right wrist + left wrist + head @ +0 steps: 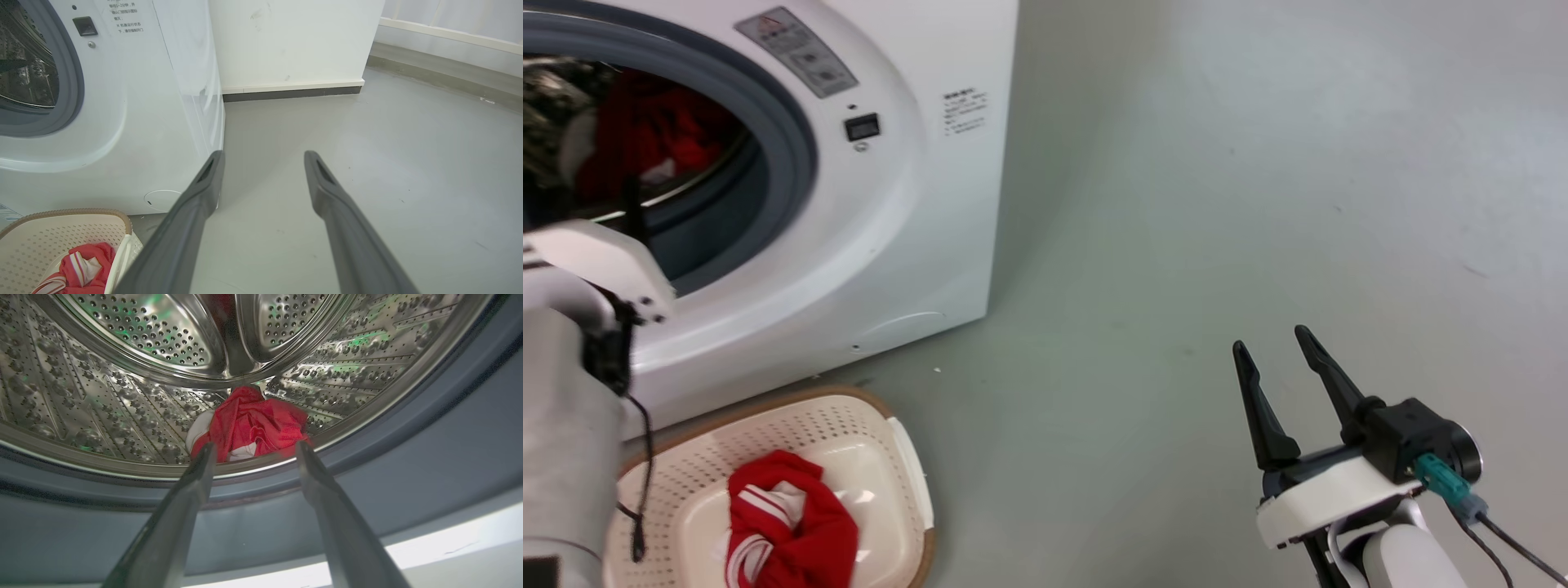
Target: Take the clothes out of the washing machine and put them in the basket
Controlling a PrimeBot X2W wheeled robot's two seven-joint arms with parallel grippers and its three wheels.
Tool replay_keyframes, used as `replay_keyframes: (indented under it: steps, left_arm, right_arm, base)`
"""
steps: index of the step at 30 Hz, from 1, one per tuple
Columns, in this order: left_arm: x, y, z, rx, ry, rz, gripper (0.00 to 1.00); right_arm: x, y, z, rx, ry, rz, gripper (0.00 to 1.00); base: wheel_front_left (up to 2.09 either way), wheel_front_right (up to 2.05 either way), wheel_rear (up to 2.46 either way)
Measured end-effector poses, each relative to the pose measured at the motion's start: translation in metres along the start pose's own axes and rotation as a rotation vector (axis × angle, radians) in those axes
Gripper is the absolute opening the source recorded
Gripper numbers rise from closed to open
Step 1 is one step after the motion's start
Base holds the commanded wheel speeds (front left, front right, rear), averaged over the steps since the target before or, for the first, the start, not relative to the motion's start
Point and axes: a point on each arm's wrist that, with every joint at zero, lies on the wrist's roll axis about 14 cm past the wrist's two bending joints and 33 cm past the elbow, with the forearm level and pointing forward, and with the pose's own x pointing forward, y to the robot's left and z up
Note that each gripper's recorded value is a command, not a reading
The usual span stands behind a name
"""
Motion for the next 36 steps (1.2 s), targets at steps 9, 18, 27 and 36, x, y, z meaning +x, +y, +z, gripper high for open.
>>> replay_keyframes:
  steps: [9,18,27,36]
  left_arm:
    - [0.061,0.008,-0.012,0.01,0.14,0.004,1.0]
    - [0.114,-0.006,-0.038,0.006,0.287,-0.037,1.0]
    - [0.14,-0.008,-0.058,-0.007,0.424,-0.043,1.0]
    - [0.138,-0.008,-0.081,0.032,0.626,-0.051,1.0]
  right_arm:
    - [-0.003,-0.016,-0.024,0.015,0.079,-0.061,1.0]
    - [-0.005,-0.028,-0.044,0.013,0.157,-0.113,1.0]
    - [-0.004,-0.029,-0.06,0.009,0.211,-0.129,1.0]
    - [-0.001,-0.024,-0.068,0.015,0.234,-0.116,1.0]
  base:
    - [0.0,0.0,0.0]
    - [0.0,0.0,0.0]
    - [0.0,0.0,0.0]
    - [0.0,0.0,0.0]
